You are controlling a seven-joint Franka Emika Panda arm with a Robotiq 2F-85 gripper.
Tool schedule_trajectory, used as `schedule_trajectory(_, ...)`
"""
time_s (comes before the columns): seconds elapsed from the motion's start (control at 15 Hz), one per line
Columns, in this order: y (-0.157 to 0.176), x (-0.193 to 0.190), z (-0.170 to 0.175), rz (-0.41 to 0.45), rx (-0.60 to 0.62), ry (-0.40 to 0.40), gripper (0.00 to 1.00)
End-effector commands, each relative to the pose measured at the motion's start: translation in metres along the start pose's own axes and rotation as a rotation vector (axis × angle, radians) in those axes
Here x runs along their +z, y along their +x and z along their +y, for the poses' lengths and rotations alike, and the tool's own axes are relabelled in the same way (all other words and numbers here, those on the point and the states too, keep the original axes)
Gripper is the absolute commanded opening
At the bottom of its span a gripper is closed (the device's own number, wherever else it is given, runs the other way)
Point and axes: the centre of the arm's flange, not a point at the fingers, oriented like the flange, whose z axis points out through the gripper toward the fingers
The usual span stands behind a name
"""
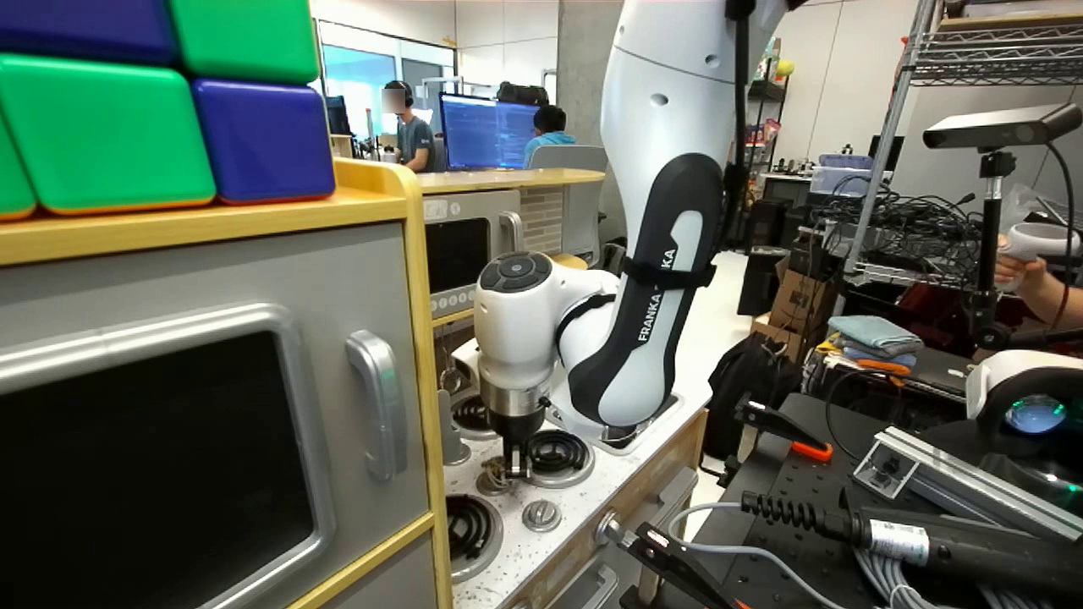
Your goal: Pick up the plush toy from the stove and put it inside the silver pot in the sink
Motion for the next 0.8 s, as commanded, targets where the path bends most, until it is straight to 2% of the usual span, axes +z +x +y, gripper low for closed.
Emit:
schedule_trajectory(0.0, -0.034, -0.06, 0.032, -0.005, 0.04, -0.067, 0.04)
schedule_trajectory(0.13, -0.05, -0.067, 0.062, -0.051, 0.095, -0.158, 0.02)
schedule_trajectory(0.4, -0.084, -0.026, 0.123, -0.241, 0.23, -0.265, 0.03)
schedule_trajectory(0.53, -0.1, 0.005, 0.134, -0.365, 0.287, -0.296, 0.03)
schedule_trajectory(0.73, -0.105, 0.04, 0.133, -0.471, 0.35, -0.335, 0.03)
